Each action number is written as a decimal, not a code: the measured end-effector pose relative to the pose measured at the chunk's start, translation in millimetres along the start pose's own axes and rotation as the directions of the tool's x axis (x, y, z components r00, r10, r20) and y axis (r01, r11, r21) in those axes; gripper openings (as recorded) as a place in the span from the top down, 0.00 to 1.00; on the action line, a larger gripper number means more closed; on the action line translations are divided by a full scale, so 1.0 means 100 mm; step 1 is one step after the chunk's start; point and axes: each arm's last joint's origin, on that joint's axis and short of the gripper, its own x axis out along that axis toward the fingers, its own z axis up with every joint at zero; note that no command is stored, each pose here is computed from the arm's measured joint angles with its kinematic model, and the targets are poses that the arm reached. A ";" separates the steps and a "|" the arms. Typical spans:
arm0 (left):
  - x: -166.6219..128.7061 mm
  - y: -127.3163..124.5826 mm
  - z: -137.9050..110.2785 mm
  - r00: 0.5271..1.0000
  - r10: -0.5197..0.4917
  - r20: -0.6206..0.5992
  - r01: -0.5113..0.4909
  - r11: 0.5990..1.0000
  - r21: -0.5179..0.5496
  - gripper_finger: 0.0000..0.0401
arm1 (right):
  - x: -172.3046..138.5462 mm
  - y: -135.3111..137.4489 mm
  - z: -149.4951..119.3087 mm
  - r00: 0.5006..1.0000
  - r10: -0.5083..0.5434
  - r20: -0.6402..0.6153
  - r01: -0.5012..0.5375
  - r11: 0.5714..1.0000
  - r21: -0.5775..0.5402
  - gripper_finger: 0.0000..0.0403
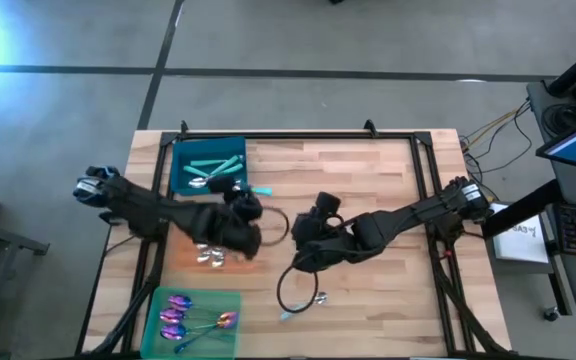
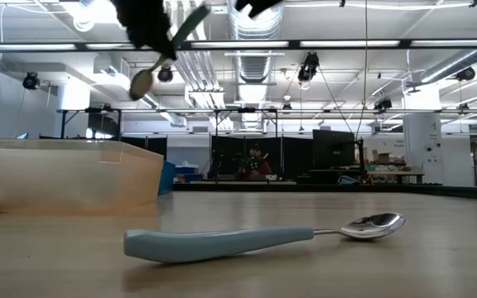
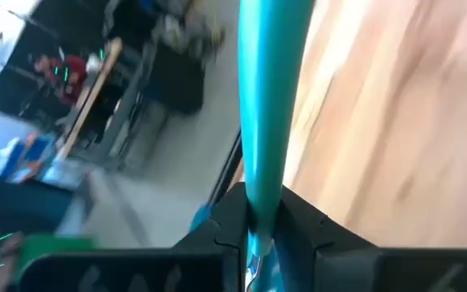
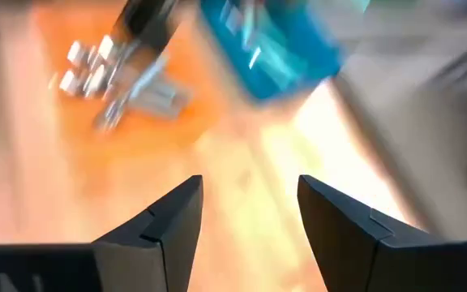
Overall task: Sort silverware by color (type)
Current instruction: Put the green spoon into the blue bin
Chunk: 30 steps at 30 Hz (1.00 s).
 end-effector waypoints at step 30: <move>1.24 0.99 -1.23 0.810 -0.055 -0.584 0.055 0.998 -0.019 0.86 | 0.26 1.07 -0.90 0.786 0.376 -0.491 -0.443 0.896 -0.022 0.64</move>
